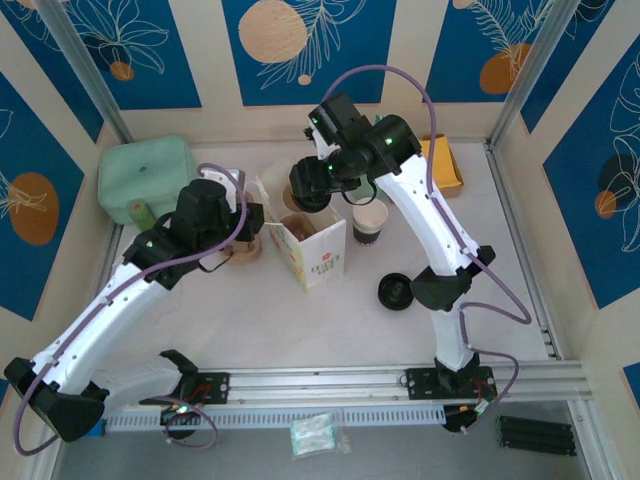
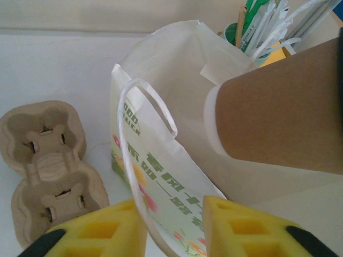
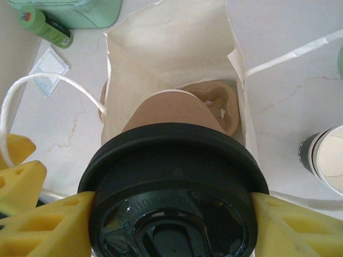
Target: Pack the takeout coffee
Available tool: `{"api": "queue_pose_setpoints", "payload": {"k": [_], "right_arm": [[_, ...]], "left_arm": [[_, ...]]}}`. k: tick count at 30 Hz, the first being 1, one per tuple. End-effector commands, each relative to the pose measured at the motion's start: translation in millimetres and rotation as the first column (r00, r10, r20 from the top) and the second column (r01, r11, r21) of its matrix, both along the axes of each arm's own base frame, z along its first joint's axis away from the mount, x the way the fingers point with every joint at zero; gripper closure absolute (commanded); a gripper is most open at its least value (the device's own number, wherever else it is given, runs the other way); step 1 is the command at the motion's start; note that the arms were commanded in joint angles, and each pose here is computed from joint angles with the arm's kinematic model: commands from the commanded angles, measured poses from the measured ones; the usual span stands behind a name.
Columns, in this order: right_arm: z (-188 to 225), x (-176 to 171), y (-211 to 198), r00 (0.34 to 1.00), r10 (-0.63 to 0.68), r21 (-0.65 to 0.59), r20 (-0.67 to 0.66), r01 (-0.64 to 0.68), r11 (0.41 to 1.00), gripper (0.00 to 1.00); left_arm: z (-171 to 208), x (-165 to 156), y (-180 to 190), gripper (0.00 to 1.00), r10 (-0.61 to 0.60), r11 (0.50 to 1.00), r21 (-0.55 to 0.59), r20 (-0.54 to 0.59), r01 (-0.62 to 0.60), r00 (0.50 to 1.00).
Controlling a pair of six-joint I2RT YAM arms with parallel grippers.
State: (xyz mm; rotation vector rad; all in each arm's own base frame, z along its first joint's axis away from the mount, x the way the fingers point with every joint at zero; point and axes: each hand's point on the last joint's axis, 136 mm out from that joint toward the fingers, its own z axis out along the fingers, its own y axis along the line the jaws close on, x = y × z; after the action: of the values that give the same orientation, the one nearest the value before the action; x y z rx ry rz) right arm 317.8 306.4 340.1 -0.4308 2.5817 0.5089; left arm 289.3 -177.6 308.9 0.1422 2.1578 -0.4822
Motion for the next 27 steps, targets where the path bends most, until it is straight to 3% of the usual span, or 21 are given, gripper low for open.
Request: {"api": "queue_pose_setpoints", "payload": {"k": [1, 12, 27], "right_arm": [[-5, 2, 7, 1.0, 0.021, -0.033, 0.02, -0.02, 0.999, 0.35], [-36, 7, 13, 0.999, 0.041, -0.179, 0.029, -0.035, 0.983, 0.35], [-64, 2, 20, 0.996, 0.089, -0.3, 0.01, -0.082, 0.95, 0.35]], "left_arm": [[7, 1, -4, 0.73, -0.017, 0.999, -0.034, 0.016, 0.017, 1.0], [13, -4, -8, 0.98, -0.036, 0.996, -0.081, 0.014, 0.038, 0.999], [13, -7, -7, 0.99, -0.023, 0.994, -0.109, 0.004, 0.023, 1.0]]}}
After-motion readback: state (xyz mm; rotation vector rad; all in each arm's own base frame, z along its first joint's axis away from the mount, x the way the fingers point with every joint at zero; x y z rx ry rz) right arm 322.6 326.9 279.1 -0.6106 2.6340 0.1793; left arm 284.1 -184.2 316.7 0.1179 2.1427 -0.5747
